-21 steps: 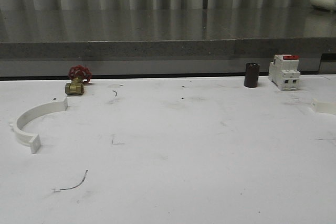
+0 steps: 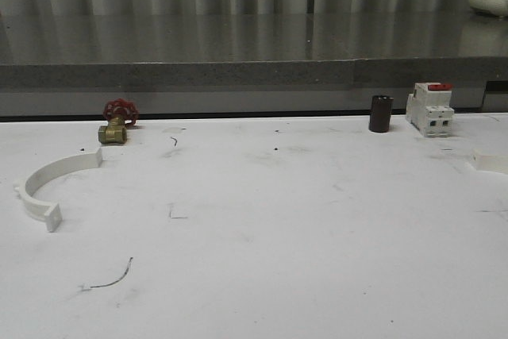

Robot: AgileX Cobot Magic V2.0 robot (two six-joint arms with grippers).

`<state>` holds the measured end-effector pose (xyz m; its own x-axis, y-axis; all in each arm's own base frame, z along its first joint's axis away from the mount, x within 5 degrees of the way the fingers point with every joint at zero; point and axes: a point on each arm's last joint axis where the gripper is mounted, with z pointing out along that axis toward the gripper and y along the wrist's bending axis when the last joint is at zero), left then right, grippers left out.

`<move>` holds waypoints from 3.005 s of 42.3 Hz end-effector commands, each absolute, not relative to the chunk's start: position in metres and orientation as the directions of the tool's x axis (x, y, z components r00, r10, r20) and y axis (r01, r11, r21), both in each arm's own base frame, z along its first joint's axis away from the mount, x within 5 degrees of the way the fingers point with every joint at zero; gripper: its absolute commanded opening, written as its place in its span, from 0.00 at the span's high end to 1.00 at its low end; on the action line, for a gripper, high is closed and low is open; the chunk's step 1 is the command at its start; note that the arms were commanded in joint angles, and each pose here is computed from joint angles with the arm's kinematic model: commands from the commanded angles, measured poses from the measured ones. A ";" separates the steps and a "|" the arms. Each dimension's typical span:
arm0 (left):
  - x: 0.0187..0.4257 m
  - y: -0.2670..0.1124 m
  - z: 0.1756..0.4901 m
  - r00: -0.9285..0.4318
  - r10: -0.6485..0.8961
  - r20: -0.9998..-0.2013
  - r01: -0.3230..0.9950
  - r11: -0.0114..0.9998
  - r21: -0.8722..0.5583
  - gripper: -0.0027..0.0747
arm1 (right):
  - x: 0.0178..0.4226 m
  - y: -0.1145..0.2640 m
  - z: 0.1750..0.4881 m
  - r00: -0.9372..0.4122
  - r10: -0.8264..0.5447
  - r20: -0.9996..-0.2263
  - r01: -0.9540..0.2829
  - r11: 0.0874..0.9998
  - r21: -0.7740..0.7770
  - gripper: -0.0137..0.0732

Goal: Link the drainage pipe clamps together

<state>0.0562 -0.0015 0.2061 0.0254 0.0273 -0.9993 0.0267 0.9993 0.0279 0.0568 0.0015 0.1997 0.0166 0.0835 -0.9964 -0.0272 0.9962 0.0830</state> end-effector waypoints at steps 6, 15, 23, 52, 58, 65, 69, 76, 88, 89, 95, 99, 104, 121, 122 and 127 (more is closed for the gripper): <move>0.056 -0.002 0.207 0.100 0.011 -0.995 0.033 0.999 0.015 0.99 | 0.054 0.001 0.213 0.151 0.077 -0.986 -0.027 0.997 0.074 0.98; 0.050 -0.001 0.240 0.273 -0.014 -0.962 0.033 0.999 -0.005 0.99 | 0.048 0.001 0.240 0.217 0.106 -0.970 -0.038 0.994 0.100 0.98; 0.033 -0.001 0.304 0.371 -0.014 -0.929 0.034 0.999 -0.001 0.99 | 0.035 0.001 0.293 0.225 0.103 -0.969 -0.048 0.994 0.094 0.98; 0.109 -0.004 0.314 -0.342 0.017 -0.940 0.041 0.999 0.003 0.99 | 0.107 0.005 0.321 -0.397 0.069 -0.915 -0.018 0.996 0.083 0.98; 0.116 -0.005 0.306 -0.396 0.015 -0.918 0.041 0.999 -0.001 0.99 | 0.112 0.005 0.315 -0.453 0.066 -0.889 -0.015 0.997 0.081 0.94; 0.117 -0.005 0.306 -0.399 0.016 -0.917 0.041 0.999 -0.001 0.74 | 0.116 0.005 0.311 -0.490 0.064 -0.869 -0.013 0.997 0.080 0.56; 0.118 -0.005 0.306 -0.398 0.016 -0.917 0.041 0.999 -0.001 0.44 | 0.118 0.005 0.310 -0.495 0.064 -0.866 -0.012 0.997 0.080 0.35; 0.125 -0.007 0.311 -0.443 0.021 -0.896 0.054 0.999 -0.004 0.32 | 0.118 0.005 0.310 -0.496 0.064 -0.866 -0.012 0.997 0.081 0.30; 0.178 -0.028 0.320 -0.595 0.090 -0.799 0.156 0.988 -0.005 0.32 | 0.118 0.005 0.310 -0.496 0.064 -0.866 -0.012 0.997 0.081 0.30; 0.185 -0.029 0.319 -0.614 0.096 -0.783 0.159 0.987 -0.003 0.32 | 0.118 0.005 0.310 -0.496 0.064 -0.866 -0.012 0.997 0.081 0.30; 0.223 -0.035 0.309 -0.707 0.115 -0.698 0.161 0.987 0.000 0.32 | 0.118 0.005 0.310 -0.496 0.064 -0.866 -0.012 0.997 0.081 0.30; 0.246 -0.038 0.303 -0.742 0.120 -0.659 0.159 0.987 0.000 0.32 | 0.118 0.005 0.310 -0.496 0.064 -0.866 -0.012 0.997 0.081 0.30; 0.275 -0.042 0.287 -0.793 0.128 -0.596 0.160 0.987 -0.001 0.32 | 0.118 0.005 0.310 -0.496 0.064 -0.866 -0.012 0.997 0.081 0.30; 0.352 -0.045 0.231 -0.891 0.058 -0.451 0.082 0.996 -0.034 0.32 | 0.118 0.005 0.310 -0.496 0.064 -0.866 -0.012 0.997 0.081 0.30; 0.354 -0.045 0.228 -0.894 0.059 -0.444 0.082 0.996 -0.033 0.32 | 0.118 0.005 0.310 -0.496 0.064 -0.866 -0.012 0.997 0.081 0.30; 0.365 -0.047 0.213 -0.909 0.061 -0.412 0.081 0.996 -0.032 0.32 | 0.118 0.005 0.310 -0.496 0.064 -0.866 -0.012 0.997 0.081 0.30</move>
